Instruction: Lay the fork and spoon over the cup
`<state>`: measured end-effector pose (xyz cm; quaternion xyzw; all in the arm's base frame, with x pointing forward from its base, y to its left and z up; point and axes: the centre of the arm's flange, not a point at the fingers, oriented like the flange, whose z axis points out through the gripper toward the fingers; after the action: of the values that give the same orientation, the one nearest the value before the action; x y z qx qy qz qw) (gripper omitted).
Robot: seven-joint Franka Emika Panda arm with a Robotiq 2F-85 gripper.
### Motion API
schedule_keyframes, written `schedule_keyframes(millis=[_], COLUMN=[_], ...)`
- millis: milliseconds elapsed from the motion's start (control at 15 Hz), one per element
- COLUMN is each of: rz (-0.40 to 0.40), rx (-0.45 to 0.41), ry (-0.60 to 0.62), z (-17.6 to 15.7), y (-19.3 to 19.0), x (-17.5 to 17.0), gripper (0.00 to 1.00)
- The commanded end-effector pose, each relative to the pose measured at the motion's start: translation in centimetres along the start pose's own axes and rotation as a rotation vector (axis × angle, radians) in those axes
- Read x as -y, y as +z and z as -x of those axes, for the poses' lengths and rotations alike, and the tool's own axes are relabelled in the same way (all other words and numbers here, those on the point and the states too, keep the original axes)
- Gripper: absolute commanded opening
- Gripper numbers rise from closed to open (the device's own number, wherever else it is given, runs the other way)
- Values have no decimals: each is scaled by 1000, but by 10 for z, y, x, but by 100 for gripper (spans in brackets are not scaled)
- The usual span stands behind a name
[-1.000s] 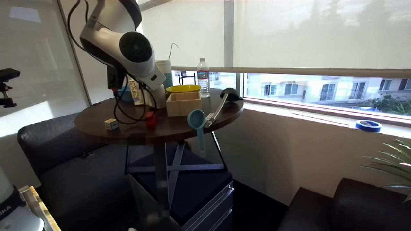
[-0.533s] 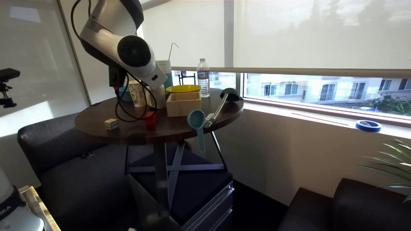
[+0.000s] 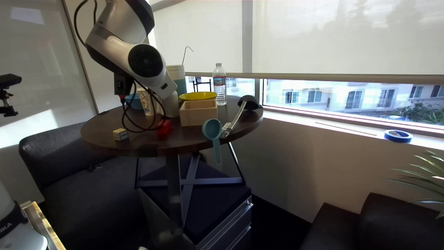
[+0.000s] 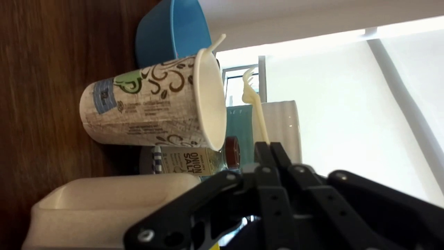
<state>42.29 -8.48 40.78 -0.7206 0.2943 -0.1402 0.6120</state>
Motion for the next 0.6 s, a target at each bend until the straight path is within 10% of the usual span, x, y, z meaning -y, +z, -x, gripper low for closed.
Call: schedule_keyframes(millis=[0, 533], rz=[5, 16], rx=[34, 28], ry=[6, 28], z=[7, 1], y=[10, 16], x=[-8, -19], gripper=[1, 1])
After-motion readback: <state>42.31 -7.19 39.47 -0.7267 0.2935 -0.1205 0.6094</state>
